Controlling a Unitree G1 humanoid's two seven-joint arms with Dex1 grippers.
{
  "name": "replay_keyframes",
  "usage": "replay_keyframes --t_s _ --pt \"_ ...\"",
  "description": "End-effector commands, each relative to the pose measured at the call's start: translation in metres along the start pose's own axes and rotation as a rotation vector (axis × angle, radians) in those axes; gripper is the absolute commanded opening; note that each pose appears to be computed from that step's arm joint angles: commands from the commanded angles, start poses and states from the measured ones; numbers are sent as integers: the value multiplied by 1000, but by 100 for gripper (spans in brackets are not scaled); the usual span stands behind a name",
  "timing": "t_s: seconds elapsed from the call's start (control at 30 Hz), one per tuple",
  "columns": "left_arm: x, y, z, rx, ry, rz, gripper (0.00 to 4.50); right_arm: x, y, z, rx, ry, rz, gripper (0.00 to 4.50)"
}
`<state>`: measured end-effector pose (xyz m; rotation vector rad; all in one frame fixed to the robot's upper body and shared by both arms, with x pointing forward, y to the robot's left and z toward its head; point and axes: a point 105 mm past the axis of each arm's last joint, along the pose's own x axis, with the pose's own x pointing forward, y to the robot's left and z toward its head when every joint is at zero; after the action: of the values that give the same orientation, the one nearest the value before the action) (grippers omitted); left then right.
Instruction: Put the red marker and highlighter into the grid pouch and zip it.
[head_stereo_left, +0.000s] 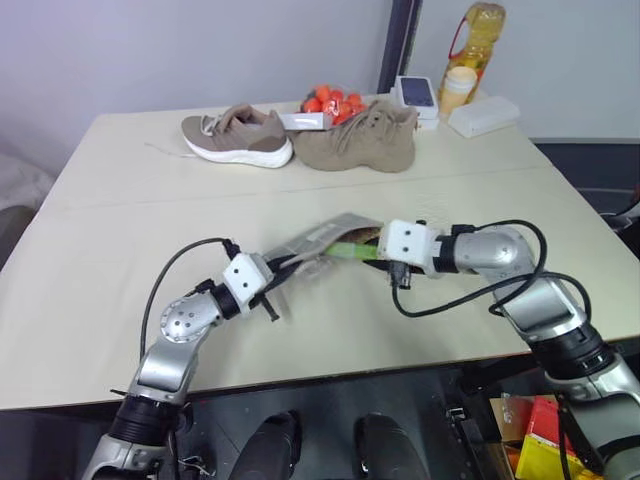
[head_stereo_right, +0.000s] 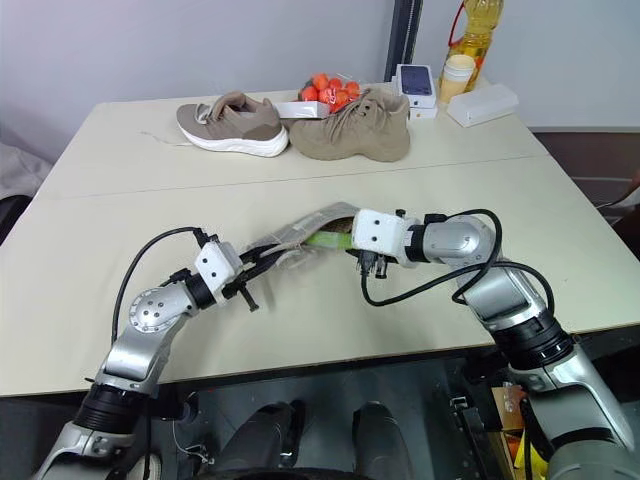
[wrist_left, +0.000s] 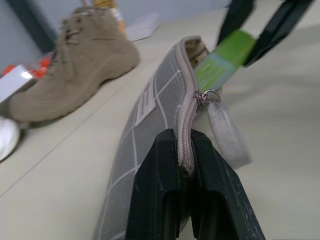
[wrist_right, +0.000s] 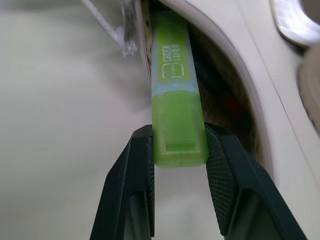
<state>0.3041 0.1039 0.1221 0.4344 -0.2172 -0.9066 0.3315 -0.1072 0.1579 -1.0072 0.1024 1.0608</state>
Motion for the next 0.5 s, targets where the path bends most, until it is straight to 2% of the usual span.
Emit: replay_keyframes --t_s 0.03,0.2,0.3,0.43,0.5 --pt "-3 -8 18 47 -51 -95 0 1 -9 11 -130 9 -17 86" --pt "-3 -8 24 56 -59 -124 0 10 -9 19 -151 -13 9 86" --pt "-3 -5 24 57 -56 -106 0 11 -12 21 -136 -24 -8 236" --pt "-5 3 22 52 -47 -41 0 -8 -29 28 -36 -92 -114 435" --pt "-3 10 23 27 -59 10 0 -19 -35 31 27 -134 -143 435"
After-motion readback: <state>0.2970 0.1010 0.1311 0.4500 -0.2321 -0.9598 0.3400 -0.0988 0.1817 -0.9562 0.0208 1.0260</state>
